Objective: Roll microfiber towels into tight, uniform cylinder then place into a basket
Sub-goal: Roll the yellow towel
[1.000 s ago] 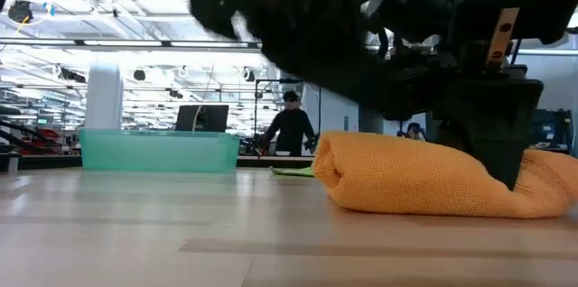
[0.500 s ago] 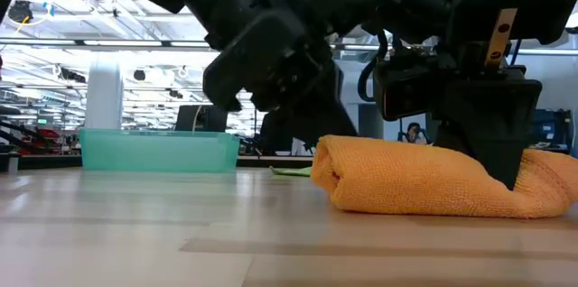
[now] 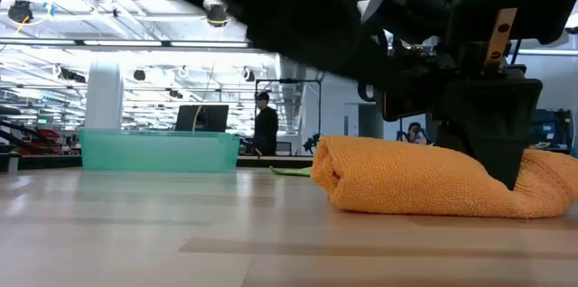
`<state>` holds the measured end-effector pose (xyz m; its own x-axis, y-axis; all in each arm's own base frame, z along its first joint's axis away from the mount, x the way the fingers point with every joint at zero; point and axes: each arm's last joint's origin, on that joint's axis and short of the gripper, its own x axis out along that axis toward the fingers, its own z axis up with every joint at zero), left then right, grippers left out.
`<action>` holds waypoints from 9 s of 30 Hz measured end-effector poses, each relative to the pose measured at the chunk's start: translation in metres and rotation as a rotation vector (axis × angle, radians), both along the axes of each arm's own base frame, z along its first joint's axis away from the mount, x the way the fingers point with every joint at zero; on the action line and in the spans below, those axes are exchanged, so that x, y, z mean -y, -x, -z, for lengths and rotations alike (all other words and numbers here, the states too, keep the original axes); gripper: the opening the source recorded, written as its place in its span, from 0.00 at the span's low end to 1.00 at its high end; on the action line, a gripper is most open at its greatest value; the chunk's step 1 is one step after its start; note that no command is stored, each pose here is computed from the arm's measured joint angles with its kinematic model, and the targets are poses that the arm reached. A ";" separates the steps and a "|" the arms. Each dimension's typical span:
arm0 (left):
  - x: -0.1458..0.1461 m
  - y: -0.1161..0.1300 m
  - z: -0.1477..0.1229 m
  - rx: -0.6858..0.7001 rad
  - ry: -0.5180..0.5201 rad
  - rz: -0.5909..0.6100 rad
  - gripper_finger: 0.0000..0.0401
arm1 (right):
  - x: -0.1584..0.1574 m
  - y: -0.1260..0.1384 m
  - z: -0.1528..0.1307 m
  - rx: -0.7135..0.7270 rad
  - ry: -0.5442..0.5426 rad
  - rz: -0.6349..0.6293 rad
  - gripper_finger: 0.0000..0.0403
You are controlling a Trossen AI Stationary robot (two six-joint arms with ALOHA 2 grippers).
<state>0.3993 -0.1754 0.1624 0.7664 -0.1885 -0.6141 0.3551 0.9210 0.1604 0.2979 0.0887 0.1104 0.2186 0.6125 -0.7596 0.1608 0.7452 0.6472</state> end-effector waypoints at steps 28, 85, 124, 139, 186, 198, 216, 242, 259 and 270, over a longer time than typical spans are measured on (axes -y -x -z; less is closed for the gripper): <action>-0.033 -0.015 0.050 -0.202 0.142 -0.122 0.00 | 0.001 0.000 0.000 -0.031 -0.005 0.041 0.23; -0.044 -0.015 0.054 -0.257 0.199 -0.218 0.00 | -0.097 0.050 -0.059 0.578 0.903 -0.231 0.32; -0.044 -0.015 0.054 -0.267 0.219 -0.213 0.00 | -0.114 0.035 -0.033 0.349 0.986 -0.401 0.56; -0.043 -0.012 0.038 -0.251 0.097 -0.206 0.00 | -0.101 0.020 -0.005 0.181 0.900 -0.311 0.25; -0.025 0.001 0.033 -0.212 -0.119 -0.245 0.44 | -0.081 -0.001 -0.023 0.183 0.763 -0.167 0.11; -0.034 -0.001 0.037 -0.260 -0.009 -0.283 0.14 | -0.084 0.001 -0.024 0.163 0.628 -0.226 0.11; -0.027 0.002 0.035 -0.596 0.615 -0.235 0.12 | -0.072 -0.022 -0.011 0.065 0.054 -0.161 0.11; -0.032 0.007 0.039 -0.604 0.462 -0.110 0.46 | -0.060 -0.022 -0.006 -0.012 0.059 -0.048 0.11; 0.034 0.044 0.006 -0.305 0.067 -0.115 0.43 | -0.059 -0.023 -0.005 -0.003 0.084 -0.036 0.11; 0.044 0.043 -0.005 -0.083 -0.169 -0.099 0.43 | -0.059 -0.023 -0.005 -0.001 0.087 -0.036 0.12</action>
<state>0.3565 -0.2197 0.1676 0.7212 -0.0044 -0.6927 0.2830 0.9146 0.2889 0.3205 0.1480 0.1156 0.1969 0.5520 -0.8103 0.1330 0.8038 0.5799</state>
